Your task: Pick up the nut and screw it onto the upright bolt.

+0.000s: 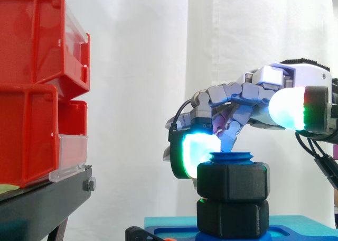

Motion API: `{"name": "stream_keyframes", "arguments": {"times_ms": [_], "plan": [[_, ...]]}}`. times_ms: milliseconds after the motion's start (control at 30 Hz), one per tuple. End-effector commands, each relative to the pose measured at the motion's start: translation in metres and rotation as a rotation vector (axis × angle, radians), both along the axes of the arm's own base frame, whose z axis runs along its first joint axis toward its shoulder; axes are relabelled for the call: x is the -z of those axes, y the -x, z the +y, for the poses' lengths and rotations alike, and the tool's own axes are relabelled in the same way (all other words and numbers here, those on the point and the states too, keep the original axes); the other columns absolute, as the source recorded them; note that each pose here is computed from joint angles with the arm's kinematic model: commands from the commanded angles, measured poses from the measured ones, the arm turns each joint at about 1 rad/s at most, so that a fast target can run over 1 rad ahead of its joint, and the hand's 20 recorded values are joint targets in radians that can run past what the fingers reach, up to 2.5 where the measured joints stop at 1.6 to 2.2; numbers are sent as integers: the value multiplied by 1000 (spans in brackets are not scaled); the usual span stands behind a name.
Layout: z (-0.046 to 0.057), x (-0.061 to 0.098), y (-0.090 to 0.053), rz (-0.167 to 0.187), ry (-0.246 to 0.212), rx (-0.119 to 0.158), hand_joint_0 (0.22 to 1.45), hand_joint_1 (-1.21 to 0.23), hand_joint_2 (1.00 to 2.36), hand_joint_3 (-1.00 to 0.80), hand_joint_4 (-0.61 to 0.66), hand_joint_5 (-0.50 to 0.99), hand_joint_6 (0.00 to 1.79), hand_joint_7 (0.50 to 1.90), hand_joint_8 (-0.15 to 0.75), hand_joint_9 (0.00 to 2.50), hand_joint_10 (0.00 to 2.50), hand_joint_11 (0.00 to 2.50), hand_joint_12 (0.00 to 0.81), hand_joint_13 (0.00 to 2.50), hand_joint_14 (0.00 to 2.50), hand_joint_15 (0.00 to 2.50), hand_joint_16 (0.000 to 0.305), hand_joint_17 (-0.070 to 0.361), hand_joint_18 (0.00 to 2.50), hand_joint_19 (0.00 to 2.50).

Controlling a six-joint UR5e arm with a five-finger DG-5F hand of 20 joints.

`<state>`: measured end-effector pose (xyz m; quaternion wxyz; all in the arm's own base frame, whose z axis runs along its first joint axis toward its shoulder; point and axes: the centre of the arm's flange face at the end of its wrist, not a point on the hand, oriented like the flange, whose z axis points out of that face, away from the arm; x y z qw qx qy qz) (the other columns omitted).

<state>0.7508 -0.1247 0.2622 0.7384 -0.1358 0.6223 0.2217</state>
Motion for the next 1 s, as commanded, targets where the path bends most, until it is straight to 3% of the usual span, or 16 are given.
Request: {"name": "stream_keyframes", "arguments": {"times_ms": [0, 100, 233, 300, 367, 600, 767, 967], "plan": [[-4, -1, 1, -2, 2, 2, 540, -179, 1000, -500, 119, 68, 560, 1265, 264, 1216, 0, 0, 177, 783, 0, 0, 17, 37, 556, 0], [-12, 0, 3, 5, 2, 5, 543, -196, 1000, -500, 84, 60, 634, 1133, 259, 1319, 0, 0, 150, 854, 0, 0, 13, 29, 640, 0], [-19, 0, 5, -3, 7, -3, 545, -203, 1000, -500, 82, 58, 648, 1111, 259, 1352, 0, 2, 136, 886, 0, 0, 11, 25, 671, 0], [-19, 0, 5, -3, 8, -6, 545, -200, 1000, -500, 112, 60, 568, 1259, 264, 1305, 1, 11, 152, 843, 0, 0, 13, 29, 623, 0], [-25, -3, 6, -11, 10, -9, 540, -184, 1000, -500, 146, 58, 500, 1377, 272, 1272, 0, 17, 166, 812, 0, 0, 14, 32, 575, 0], [-30, -17, 2, -33, 16, -16, 508, -104, 1000, -500, 263, -56, 504, 960, 268, 1023, 0, 0, 214, 628, 0, 0, 21, 46, 375, 0], [-32, -38, -4, -65, 25, -30, 499, -84, 1000, -500, 233, -85, 503, 794, 255, 942, 0, 0, 230, 576, 0, 0, 23, 52, 326, 0], [-22, -37, -7, -70, 24, -38, 490, -59, 1000, -500, 218, -100, 502, 694, 236, 835, 0, 0, 251, 517, 0, 0, 27, 61, 280, 0]]}}
